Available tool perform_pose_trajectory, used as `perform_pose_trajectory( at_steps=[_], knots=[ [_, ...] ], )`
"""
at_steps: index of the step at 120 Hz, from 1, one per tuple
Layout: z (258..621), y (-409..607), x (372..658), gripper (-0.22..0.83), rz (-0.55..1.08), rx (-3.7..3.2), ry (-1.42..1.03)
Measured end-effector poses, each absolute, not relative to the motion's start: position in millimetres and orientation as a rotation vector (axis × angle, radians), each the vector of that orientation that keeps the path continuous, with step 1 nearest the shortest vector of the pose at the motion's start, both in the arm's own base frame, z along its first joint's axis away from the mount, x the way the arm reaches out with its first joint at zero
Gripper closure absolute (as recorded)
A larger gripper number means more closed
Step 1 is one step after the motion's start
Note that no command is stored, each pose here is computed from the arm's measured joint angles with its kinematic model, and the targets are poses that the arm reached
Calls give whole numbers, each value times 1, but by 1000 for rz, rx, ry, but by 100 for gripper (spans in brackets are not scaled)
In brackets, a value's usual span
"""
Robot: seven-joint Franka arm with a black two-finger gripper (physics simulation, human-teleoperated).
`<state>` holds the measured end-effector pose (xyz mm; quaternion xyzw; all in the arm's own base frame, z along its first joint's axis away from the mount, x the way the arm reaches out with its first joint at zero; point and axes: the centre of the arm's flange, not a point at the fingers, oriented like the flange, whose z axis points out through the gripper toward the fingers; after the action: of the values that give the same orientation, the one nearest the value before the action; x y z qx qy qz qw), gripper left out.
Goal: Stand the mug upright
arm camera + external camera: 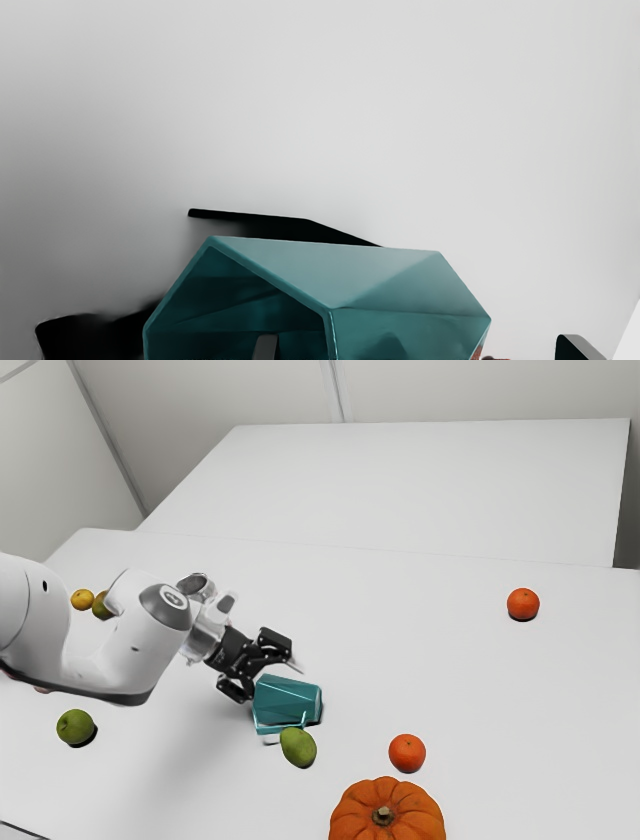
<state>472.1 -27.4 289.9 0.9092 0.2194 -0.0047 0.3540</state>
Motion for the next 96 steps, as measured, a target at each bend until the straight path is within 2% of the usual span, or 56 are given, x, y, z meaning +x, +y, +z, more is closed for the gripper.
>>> perform_pose_trajectory(
  at_steps=[10, 20, 32, 47, 56, 79, 89, 96],
  knots=[
    [288, -29, 470, 2, -9, 2335, 533],
    [288, -31, 468, 10, -1, 2329, 494],
    [288, -32, 468, 24, 16, 2329, 445],
    [289, -33, 468, 47, 35, 2333, 390],
    [290, -33, 468, 56, 45, 2340, 359],
    [302, -43, 469, 67, 86, 2356, 260],
    [318, -48, 471, 73, 123, 2373, 183],
    [334, -48, 476, 74, 161, 2406, 112]
  ],
)
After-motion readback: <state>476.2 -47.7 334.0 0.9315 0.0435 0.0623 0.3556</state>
